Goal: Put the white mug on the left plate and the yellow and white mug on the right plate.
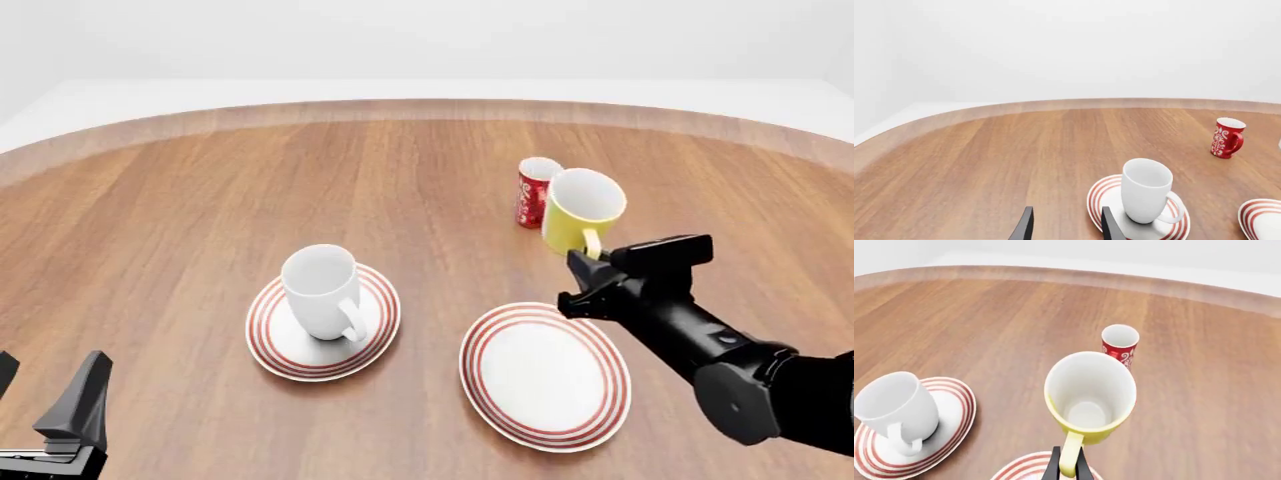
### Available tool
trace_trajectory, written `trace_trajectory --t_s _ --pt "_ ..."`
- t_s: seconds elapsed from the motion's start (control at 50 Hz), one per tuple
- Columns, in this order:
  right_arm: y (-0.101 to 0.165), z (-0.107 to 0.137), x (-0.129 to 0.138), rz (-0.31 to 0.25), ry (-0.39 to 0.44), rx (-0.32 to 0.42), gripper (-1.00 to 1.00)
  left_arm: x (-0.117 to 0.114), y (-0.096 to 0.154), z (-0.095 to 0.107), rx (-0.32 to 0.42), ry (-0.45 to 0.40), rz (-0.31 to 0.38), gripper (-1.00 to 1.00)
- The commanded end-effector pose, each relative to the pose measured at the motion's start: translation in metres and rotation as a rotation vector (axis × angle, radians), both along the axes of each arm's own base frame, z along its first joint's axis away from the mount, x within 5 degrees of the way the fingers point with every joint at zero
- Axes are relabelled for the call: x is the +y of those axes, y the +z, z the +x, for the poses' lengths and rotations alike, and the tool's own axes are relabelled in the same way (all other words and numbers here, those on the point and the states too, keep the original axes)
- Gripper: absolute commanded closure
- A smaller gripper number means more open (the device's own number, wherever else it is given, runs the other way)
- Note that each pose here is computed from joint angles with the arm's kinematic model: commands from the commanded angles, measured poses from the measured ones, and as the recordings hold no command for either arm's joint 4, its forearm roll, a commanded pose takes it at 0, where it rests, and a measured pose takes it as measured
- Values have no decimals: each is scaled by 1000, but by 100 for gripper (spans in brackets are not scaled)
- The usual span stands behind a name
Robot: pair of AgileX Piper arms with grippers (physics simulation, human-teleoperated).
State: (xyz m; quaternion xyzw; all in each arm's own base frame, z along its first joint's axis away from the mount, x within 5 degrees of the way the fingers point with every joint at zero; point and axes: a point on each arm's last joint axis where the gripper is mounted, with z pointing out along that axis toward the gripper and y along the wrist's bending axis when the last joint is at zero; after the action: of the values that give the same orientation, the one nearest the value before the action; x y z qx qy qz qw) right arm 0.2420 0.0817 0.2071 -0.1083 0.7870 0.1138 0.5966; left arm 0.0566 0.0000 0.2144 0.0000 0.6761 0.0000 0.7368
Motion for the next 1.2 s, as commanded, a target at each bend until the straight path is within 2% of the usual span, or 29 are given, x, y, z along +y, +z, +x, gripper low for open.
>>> trace_trajectory --t_s 0.02,0.52,1.2 --pt "-2 -16 -7 6 -7 1 100 0 0 0 0 0 0 -100" --pt "-17 -46 -16 -1 -4 21 100 0 0 0 0 0 0 -100" --pt "-27 -57 -8 -9 50 59 100 0 0 0 0 0 0 -100"
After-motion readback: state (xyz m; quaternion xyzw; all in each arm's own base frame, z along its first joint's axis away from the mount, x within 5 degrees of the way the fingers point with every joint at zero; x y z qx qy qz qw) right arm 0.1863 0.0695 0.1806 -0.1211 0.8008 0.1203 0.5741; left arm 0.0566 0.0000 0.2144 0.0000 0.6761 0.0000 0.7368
